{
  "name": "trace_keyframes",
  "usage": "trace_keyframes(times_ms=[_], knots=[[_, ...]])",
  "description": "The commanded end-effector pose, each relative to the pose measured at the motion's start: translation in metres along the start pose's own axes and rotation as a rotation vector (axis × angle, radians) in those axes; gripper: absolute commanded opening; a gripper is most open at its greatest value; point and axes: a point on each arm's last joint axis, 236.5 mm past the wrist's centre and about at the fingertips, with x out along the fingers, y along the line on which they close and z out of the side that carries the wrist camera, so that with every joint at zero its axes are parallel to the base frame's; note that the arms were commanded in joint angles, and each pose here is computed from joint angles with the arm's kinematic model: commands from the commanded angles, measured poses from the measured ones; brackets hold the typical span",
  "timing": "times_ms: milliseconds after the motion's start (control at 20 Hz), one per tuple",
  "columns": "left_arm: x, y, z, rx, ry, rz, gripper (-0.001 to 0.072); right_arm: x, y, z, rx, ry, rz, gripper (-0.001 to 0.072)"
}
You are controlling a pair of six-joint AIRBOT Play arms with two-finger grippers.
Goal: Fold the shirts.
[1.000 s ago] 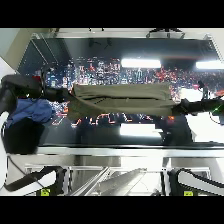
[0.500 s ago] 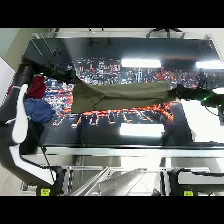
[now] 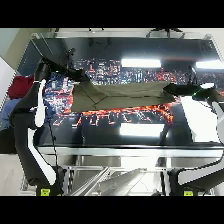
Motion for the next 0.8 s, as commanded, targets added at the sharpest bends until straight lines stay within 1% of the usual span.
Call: trace_keyframes(times_ms=[0, 50, 100, 300, 450, 550, 600, 650, 700, 750], knots=[[0.003, 0.007, 0.018, 0.0, -0.069, 0.02, 0.0698, -0.015, -0.03, 0.014, -0.09, 0.024, -0.118, 0.0407], [0.002, 0.005, 0.019, 0.0, -0.074, 0.018, 0.0698, -0.019, -0.037, 0.016, -0.089, 0.033, -0.146, 0.0456], [0.002, 0.004, 0.02, -0.003, -0.078, 0.013, 0.0698, -0.021, -0.042, 0.016, -0.073, 0.049, -0.157, 0.0534], [0.001, 0.005, 0.023, -0.054, -0.089, 0.015, 0.0698, -0.002, -0.038, -0.011, -0.031, 0.172, -0.081, 0.0534], [-0.001, 0.0, 0.02, -0.049, -0.077, 0.008, 0.0698, 0.015, -0.035, -0.017, 0.03, 0.191, -0.016, 0.0534], [0.001, -0.016, 0.017, -0.049, -0.058, -0.039, 0.0697, 0.024, -0.034, -0.019, 0.052, 0.201, 0.013, 0.0533], [0.002, -0.025, 0.014, -0.051, -0.045, -0.069, 0.0697, 0.028, -0.034, -0.02, 0.065, 0.206, 0.025, 0.0522], [0.006, -0.036, 0.009, -0.043, -0.022, -0.089, 0.0697, 0.032, -0.033, -0.022, 0.085, 0.208, 0.045, 0.0441], [0.01, -0.043, 0.004, -0.032, 0.0, -0.097, 0.0695, 0.035, -0.031, -0.023, 0.096, 0.211, 0.06, 0.0375], [0.016, -0.052, 0.0, -0.019, 0.021, -0.106, 0.0631, 0.036, -0.032, -0.024, 0.093, 0.218, 0.063, 0.029]])
